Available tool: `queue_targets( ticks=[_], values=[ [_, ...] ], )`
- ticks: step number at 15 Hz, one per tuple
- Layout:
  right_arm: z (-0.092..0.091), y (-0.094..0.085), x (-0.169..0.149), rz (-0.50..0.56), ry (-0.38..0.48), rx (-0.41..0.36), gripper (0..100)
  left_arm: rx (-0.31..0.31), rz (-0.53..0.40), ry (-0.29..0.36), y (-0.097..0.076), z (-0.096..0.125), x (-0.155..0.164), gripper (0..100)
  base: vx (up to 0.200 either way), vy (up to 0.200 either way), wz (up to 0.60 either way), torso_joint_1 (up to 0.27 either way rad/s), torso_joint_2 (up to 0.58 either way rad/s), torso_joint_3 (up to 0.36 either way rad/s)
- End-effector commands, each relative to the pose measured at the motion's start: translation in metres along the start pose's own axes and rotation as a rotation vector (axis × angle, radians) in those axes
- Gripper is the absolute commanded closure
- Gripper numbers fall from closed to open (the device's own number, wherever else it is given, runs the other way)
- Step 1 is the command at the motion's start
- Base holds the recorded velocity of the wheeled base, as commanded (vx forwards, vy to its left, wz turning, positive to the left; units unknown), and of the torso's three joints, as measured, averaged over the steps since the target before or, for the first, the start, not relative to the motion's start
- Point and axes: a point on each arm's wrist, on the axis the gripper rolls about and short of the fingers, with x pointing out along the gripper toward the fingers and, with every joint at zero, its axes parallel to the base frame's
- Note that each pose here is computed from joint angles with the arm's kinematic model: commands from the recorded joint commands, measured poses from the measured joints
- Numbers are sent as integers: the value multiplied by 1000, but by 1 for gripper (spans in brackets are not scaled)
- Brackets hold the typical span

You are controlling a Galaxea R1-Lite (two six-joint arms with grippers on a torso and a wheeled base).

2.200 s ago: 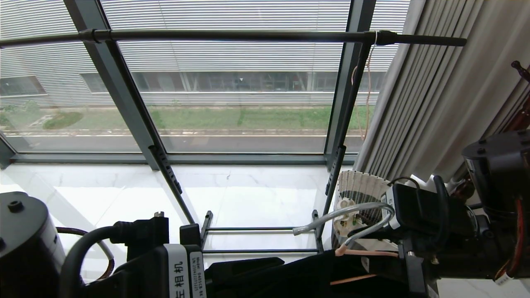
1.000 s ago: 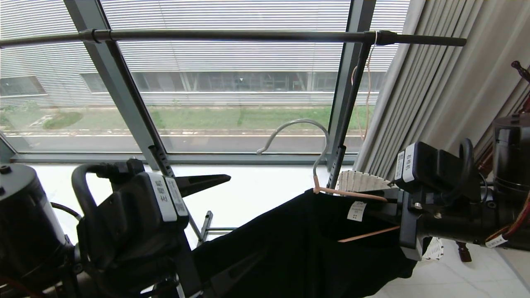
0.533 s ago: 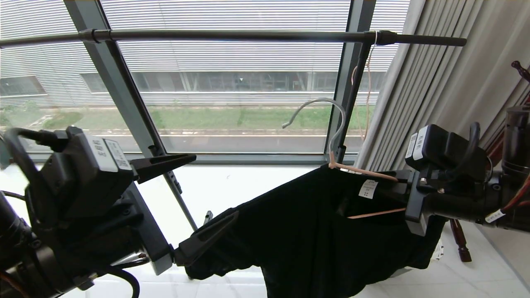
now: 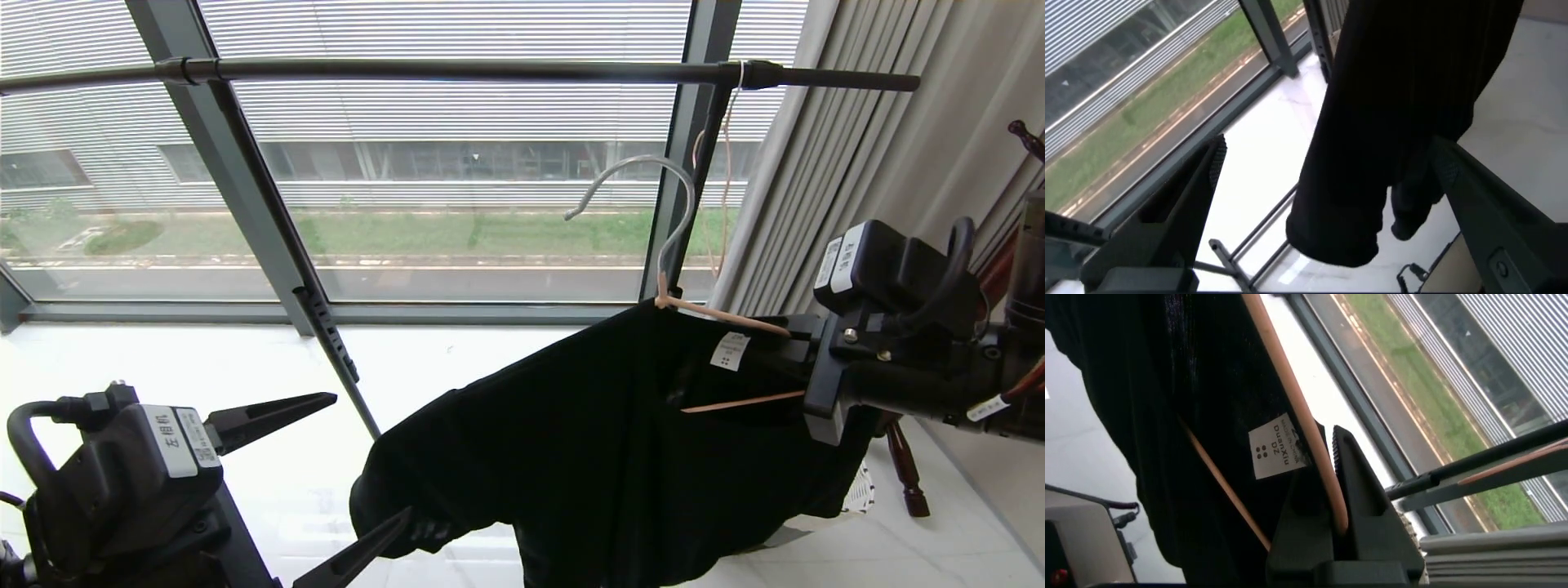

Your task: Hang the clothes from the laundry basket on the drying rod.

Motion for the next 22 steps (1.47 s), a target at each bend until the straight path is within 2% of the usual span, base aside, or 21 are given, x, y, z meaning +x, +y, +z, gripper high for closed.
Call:
queue_targets(
  ticks=[1, 4, 13, 14, 20, 22],
  values=[
    [4, -1, -5, -9, -17, -11, 100, -16, 41, 47, 3, -11, -3, 0, 0, 0, 0, 0, 0, 0],
    [9, 2, -11, -5, -45, -50, 100, -29, 51, 84, 6, -16, 1, 0, 0, 0, 0, 0, 0, 0],
    [19, 9, -12, 24, -85, -66, 100, -14, 24, 127, 0, -27, 0, 0, 0, 0, 0, 0, 0, 0],
    [20, 10, -12, 27, -89, -68, 100, -14, 22, 129, 0, -27, 1, 100, 0, 0, 0, 0, 0, 0],
    [20, 10, -13, 14, -80, -65, 100, -15, 27, 140, 0, -29, 2, 100, 0, 0, 0, 0, 0, 0],
    [14, 1, -15, -38, -47, -50, 100, -24, 60, 142, 3, -28, -1, 100, 0, 0, 0, 0, 0, 0]
  ],
)
